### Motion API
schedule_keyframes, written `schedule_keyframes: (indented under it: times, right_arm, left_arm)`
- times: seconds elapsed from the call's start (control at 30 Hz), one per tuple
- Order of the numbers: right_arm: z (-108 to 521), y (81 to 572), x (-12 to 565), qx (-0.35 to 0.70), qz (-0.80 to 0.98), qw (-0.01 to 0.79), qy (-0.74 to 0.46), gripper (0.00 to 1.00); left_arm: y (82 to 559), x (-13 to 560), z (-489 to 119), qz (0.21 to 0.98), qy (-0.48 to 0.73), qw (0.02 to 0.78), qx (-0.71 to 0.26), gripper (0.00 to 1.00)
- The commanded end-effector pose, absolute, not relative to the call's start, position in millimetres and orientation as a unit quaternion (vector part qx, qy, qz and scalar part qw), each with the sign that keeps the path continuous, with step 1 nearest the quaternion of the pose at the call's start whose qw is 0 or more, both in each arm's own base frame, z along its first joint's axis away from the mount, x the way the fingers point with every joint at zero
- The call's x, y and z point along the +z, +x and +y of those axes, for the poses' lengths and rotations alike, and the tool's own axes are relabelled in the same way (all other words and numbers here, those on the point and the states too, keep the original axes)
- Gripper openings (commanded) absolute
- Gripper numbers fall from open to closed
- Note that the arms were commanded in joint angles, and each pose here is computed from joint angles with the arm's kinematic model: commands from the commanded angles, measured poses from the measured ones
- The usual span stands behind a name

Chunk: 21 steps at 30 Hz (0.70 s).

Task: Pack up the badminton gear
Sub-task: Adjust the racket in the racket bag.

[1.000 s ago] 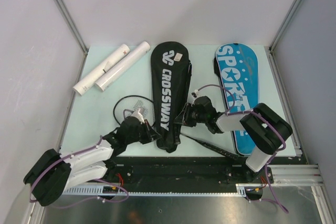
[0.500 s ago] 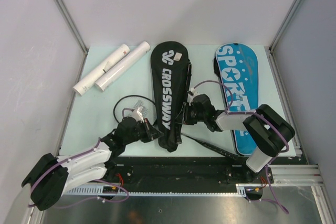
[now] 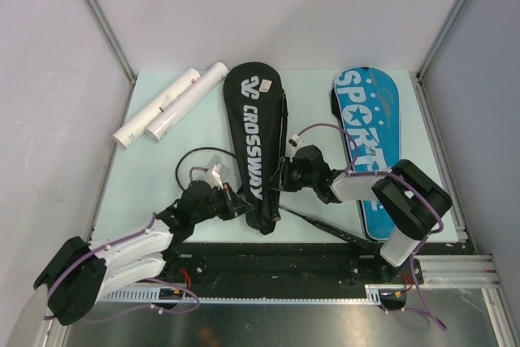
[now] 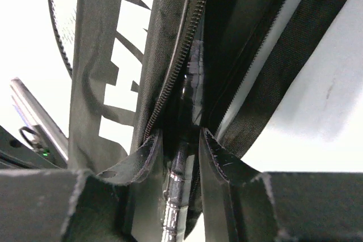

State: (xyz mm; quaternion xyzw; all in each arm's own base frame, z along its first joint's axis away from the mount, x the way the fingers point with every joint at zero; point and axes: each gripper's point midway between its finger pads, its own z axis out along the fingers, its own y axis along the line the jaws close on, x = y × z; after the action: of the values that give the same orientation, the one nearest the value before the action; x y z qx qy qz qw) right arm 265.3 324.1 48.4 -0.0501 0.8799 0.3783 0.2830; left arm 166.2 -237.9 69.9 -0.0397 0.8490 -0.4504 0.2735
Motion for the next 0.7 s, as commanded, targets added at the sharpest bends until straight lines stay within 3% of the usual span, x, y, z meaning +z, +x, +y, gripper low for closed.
schedule_keyframes:
  times: [0.0,0.07,0.23,0.43,0.47,0.53,0.57,0.67]
  right_arm:
    - [345.3,358.4,173.5,0.529,0.726,0.429,0.091,0.00]
    - [348.1,350.9,188.0,0.600,0.683,0.392,0.141,0.00]
    - [338.5,355.6,193.3,0.617,0.647,0.410,0.179,0.00]
    - [312.4,365.6,156.1,0.527,0.715,0.440,0.131,0.00]
    - [306.5,365.0,140.2,0.507,0.737,0.428,0.131,0.00]
    - [304.5,356.0,130.1,0.507,0.745,0.419,0.113,0.00]
    - [305.9,351.4,129.2,0.507,0.746,0.418,0.106,0.00]
    - [303.4,342.8,118.3,0.487,0.760,0.419,0.095,0.00]
  left_arm:
    - [133.2,64.6,-250.0,0.852,-0.001,0.200,-0.483,0.00]
    - [134.0,54.2,-249.3,0.862,-0.008,0.194,-0.469,0.00]
    - [131.6,52.0,-260.4,0.864,0.015,0.183,-0.468,0.00]
    - [132.0,49.2,-261.8,0.868,0.025,0.183,-0.462,0.02]
    - [132.6,50.3,-261.3,0.867,0.030,0.188,-0.460,0.13]
    - [136.7,63.1,-262.1,0.859,0.039,0.209,-0.466,0.25]
    - [139.5,68.9,-261.4,0.855,0.047,0.224,-0.465,0.38]
    - [153.4,95.2,-254.7,0.850,0.062,0.278,-0.444,0.48]
